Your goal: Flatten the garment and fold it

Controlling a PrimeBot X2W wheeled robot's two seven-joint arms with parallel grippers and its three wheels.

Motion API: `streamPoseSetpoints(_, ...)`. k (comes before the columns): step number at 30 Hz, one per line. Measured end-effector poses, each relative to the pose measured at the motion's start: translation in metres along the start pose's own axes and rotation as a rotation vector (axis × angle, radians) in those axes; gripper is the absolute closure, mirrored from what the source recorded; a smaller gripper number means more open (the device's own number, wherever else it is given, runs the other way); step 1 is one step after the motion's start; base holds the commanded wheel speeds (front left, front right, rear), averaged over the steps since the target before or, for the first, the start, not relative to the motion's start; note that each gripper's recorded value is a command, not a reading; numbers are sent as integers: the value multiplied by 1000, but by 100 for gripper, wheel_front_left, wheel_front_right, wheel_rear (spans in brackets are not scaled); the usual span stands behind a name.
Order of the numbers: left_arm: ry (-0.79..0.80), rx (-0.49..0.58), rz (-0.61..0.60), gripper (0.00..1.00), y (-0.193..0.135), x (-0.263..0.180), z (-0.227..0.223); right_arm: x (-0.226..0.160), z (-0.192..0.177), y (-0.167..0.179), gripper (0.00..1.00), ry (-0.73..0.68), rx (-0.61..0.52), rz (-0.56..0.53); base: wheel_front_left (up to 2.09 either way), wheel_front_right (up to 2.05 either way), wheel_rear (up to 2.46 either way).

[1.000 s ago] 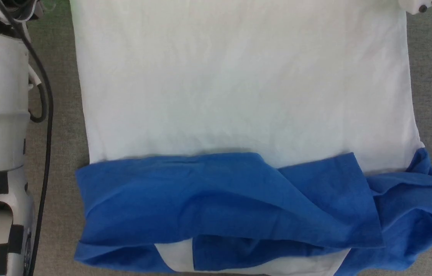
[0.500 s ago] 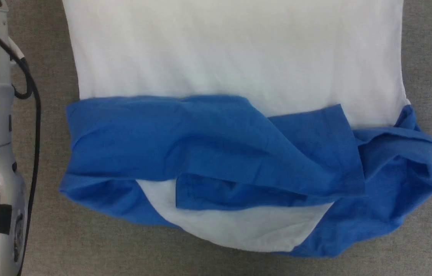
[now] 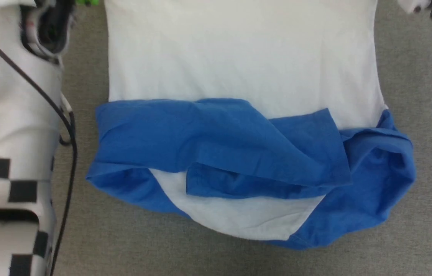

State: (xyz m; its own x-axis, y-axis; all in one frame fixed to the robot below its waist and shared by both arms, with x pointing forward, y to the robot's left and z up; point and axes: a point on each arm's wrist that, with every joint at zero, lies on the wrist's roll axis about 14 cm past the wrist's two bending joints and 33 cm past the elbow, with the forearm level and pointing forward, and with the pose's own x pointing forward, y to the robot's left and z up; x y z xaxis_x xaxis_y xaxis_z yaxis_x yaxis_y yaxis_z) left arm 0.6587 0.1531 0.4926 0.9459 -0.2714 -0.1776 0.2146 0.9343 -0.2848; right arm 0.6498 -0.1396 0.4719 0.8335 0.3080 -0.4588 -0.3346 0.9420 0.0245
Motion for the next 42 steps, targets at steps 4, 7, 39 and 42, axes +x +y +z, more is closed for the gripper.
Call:
streamPoseSetpoints(4, 5, -35, -15, 100, -10, -33, -4, -30, -1, 8, 100, -15, 35, 24, 0, 0, 0)
streamPoseSetpoints(7, -16, -36, -38, 100, -21, -60, 2, -55, 0, 15, 100, -31, 52, 36, 0, 0, 0)
streamPoseSetpoints(39, 62, -319, 7, 100, -68, -254, -84, -229, -129, 42, 100, 94, 374, -32, 0, 0, 0)
streamPoseSetpoints(42, 99, -344, 26, 100, -67, -258, -99, -233, -143, 44, 100, 132, 387, -42, 0, 0, 0)
